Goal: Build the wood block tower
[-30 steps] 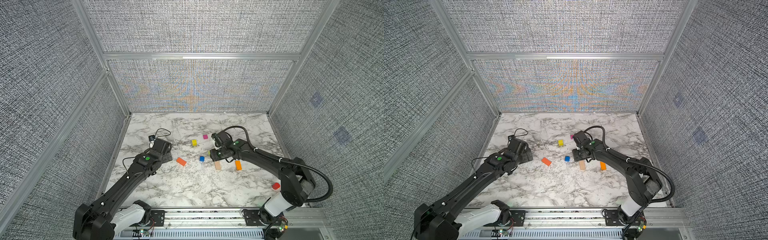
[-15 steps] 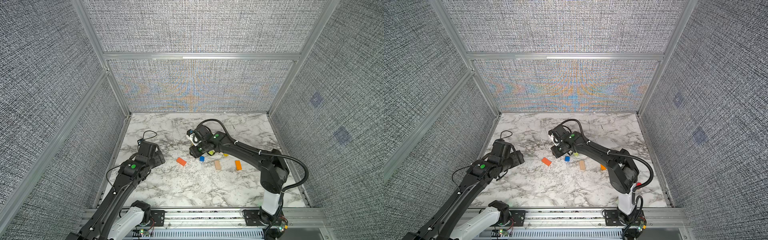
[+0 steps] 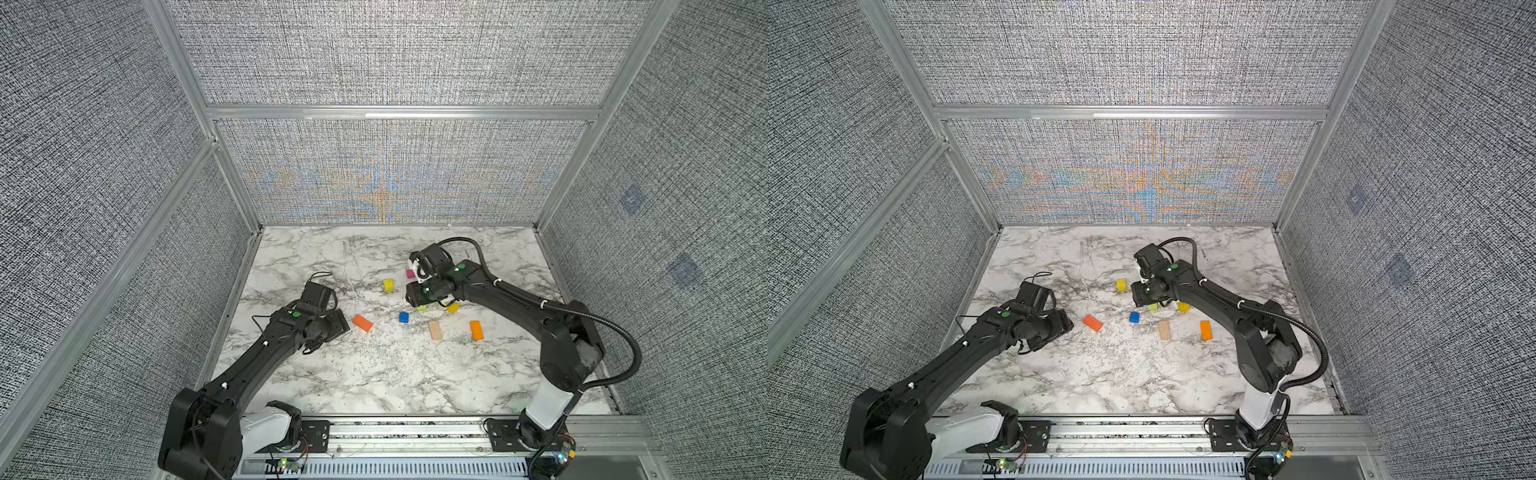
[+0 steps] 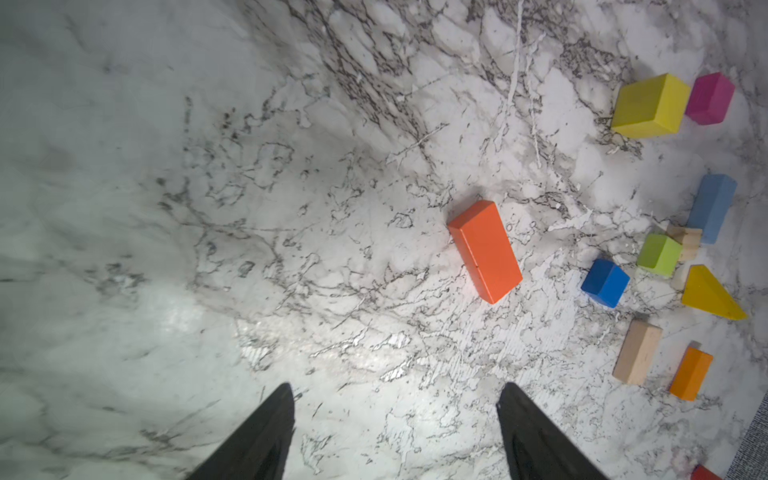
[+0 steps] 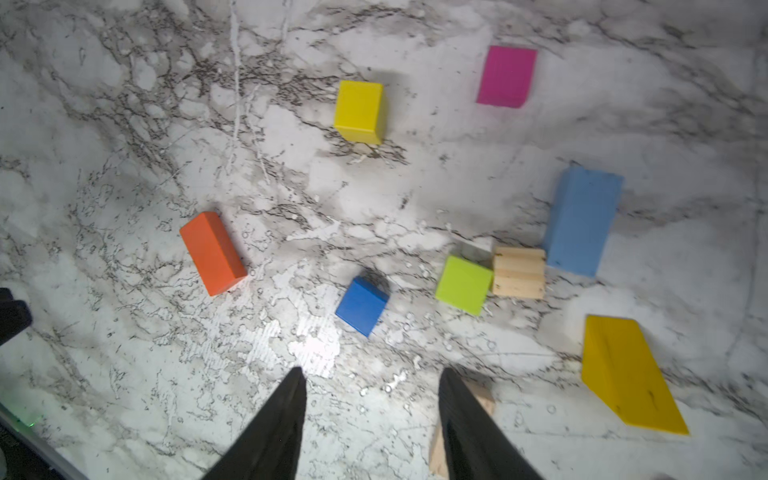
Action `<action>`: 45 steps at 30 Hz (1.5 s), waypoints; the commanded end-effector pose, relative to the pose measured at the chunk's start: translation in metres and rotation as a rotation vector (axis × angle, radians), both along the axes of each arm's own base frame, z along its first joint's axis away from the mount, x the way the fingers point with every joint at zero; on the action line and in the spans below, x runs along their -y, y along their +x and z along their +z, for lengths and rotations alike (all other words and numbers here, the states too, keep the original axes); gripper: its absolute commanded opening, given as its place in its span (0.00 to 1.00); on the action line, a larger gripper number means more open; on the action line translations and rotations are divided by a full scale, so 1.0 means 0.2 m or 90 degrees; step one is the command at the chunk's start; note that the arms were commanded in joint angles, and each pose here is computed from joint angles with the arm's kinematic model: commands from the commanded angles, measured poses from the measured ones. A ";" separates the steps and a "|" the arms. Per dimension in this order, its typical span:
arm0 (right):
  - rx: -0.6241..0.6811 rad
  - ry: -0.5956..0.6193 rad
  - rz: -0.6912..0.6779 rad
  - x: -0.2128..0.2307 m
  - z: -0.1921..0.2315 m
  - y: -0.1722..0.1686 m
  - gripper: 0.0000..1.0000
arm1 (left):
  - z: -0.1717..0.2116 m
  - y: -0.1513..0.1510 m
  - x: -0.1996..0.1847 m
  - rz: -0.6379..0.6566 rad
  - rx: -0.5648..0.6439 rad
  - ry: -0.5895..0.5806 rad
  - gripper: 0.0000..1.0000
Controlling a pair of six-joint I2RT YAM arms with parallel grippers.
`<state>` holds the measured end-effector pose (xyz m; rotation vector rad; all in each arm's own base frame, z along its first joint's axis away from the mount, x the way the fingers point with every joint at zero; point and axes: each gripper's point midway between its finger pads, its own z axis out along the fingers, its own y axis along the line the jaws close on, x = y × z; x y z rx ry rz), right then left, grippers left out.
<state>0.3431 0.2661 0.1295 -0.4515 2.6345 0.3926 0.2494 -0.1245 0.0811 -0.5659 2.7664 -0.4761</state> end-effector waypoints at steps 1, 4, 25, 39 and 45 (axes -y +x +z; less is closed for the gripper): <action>0.009 0.010 -0.030 0.07 0.00 0.01 0.58 | 0.00 0.10 0.08 0.003 0.014 -0.025 0.79; 0.011 0.017 -0.052 0.15 -0.01 -0.01 0.60 | -0.06 0.14 0.13 -0.005 -0.004 -0.018 0.80; 0.049 -0.036 -0.082 0.41 0.00 -0.17 0.64 | -0.27 0.31 0.27 -0.022 -0.065 0.026 0.79; 0.044 -0.017 -0.087 0.42 -0.02 -0.18 0.64 | -0.31 0.36 0.34 -0.044 -0.083 0.060 0.69; 0.053 -0.004 -0.093 0.41 0.00 -0.16 0.64 | -0.29 0.40 0.40 -0.063 -0.081 0.071 0.61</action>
